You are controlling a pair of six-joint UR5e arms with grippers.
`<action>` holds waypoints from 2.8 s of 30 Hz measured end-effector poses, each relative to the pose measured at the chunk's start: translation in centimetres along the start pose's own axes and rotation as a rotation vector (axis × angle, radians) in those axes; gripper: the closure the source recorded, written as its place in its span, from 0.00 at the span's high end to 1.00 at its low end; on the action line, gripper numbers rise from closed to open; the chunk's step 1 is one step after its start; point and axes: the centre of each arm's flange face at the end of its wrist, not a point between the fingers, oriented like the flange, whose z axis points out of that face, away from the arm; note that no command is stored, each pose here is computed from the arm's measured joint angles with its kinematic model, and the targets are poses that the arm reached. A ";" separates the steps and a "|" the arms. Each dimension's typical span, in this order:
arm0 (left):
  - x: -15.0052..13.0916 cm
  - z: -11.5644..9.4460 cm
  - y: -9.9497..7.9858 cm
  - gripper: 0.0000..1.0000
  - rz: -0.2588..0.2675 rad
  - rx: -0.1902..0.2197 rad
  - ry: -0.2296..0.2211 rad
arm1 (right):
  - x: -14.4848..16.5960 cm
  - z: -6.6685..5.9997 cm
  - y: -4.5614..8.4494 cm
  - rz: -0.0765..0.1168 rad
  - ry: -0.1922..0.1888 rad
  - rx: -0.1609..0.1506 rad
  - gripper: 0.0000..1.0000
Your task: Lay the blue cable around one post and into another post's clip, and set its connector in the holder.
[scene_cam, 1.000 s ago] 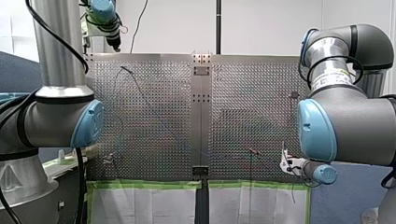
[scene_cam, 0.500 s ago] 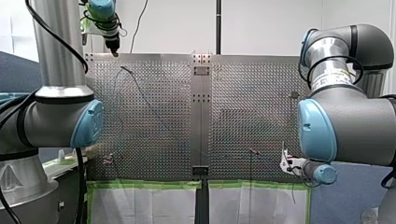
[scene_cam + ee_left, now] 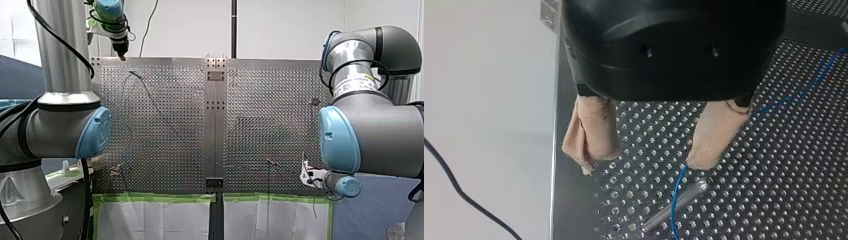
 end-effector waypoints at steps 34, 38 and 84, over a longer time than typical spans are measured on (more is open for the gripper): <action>0.0 0.0 0.1 1.00 0.131 -0.011 0.002 | 0.0 0.0 -0.1 -0.002 0.003 0.001 0.00; 0.0 0.0 0.0 1.00 0.129 -0.009 0.002 | 0.0 0.1 -0.1 -0.002 0.004 0.001 0.00; 22.1 1.7 -17.4 1.00 -0.097 0.357 0.192 | 0.1 0.0 0.2 -0.011 0.000 -0.003 0.00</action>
